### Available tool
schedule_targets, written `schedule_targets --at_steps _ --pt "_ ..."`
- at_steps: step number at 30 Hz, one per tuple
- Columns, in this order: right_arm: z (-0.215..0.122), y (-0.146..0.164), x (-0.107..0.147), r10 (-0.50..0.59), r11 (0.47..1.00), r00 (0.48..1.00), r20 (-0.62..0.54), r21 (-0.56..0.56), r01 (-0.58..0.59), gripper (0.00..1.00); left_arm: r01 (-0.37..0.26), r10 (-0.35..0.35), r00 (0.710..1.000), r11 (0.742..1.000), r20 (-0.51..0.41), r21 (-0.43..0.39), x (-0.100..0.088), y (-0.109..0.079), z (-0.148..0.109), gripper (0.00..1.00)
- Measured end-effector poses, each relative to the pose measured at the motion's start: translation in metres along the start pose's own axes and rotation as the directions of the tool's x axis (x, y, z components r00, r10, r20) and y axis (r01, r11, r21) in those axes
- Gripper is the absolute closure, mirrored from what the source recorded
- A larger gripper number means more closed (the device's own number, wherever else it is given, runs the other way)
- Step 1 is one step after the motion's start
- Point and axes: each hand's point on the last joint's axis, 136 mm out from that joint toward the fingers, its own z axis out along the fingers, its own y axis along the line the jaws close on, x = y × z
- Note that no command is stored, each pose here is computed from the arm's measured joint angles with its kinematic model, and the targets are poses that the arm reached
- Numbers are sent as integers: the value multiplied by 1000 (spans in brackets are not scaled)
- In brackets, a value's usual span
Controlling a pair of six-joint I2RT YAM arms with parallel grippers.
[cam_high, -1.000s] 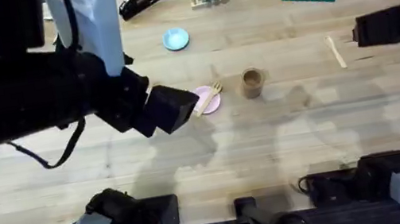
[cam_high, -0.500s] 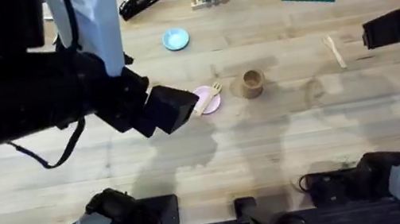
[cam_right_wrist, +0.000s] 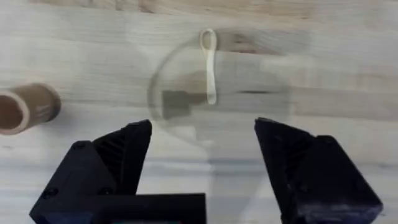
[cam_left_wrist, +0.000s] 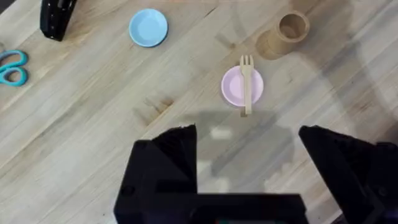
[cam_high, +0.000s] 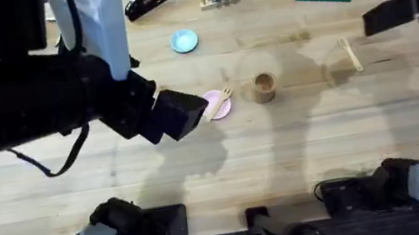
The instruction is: Pick up a utensil and set it on the pink plate, then put the other utensil in the container.
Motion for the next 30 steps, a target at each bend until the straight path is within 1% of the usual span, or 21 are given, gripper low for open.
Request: schedule_targets --at_steps 5,8,14,22,30 --pt "52 2 7 -13 999 997 -80 -50 9 7 -1 1 1000 1000 0 0 0 0 0 8" --pt "78 1 7 -17 998 993 -118 -68 9 7 0 0 1000 1000 0 0 0 0 0 6" --pt "118 -3 4 -18 996 988 -153 -85 5 7 -1 1 1000 1000 0 0 0 0 0 7" --pt "148 -6 2 -18 996 986 -164 -89 4 7 0 0 1000 1000 0 0 0 0 0 8" --pt "163 -5 6 -18 995 982 -186 -97 0 7 0 0 1000 1000 0 0 0 0 0 7"
